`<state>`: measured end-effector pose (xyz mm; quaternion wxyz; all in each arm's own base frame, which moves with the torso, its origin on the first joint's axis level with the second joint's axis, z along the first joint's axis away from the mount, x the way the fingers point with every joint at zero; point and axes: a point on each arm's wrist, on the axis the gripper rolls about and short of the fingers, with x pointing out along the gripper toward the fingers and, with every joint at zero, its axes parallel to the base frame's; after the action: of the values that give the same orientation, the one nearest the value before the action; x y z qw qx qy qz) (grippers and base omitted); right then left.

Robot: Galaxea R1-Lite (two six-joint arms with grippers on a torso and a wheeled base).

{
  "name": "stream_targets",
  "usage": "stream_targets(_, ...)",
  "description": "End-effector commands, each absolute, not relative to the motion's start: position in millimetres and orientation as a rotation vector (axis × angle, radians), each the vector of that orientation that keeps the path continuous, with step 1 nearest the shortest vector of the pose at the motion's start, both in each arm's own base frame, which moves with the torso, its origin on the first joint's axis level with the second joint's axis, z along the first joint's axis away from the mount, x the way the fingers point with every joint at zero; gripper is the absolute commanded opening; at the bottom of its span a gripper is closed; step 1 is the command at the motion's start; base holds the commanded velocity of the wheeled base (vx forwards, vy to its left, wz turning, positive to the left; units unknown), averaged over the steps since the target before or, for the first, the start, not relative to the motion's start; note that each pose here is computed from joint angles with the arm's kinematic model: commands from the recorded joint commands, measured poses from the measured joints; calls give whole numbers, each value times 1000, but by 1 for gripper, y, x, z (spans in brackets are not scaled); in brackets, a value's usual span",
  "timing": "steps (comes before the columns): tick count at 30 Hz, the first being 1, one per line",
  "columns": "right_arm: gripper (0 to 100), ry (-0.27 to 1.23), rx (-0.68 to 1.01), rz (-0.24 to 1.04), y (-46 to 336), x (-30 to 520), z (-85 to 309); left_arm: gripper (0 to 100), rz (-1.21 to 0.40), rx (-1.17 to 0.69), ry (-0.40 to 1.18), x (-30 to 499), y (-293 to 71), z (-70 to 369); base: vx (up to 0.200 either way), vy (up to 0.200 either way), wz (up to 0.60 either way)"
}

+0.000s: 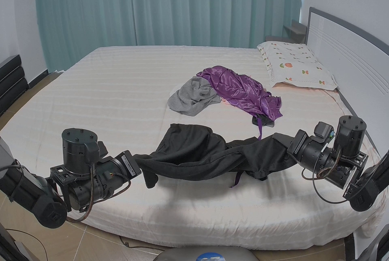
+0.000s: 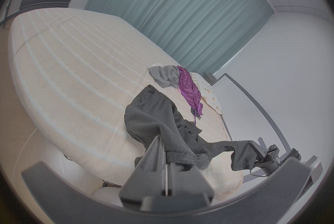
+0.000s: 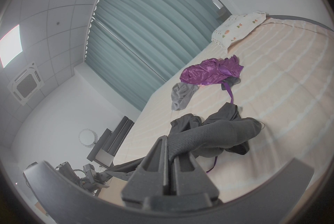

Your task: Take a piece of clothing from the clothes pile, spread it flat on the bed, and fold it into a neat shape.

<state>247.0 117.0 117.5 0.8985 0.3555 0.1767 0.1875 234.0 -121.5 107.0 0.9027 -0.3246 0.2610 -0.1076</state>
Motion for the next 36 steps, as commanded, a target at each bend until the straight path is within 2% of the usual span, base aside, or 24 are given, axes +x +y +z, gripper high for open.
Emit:
stream_targets(1, 0, 354, 738, 384, 116, 247, 118, 0, -227, -676, 529, 233, -121, 110, 0, 200, 0)
stream_targets(10, 0, 354, 744, 385, 116, 247, 118, 0, -236, -683, 508, 231, -120, 116, 0, 200, 0)
stream_targets(14, 0, 369, 803, 380, 119, 250, 117, 0, -239, -683, 507, 230, -120, 117, 0, 200, 0)
stream_targets(36, 0, 301, 832, 407, 119, 252, 127, 0, -241, -685, 498, 229, -119, 119, 0, 200, 0)
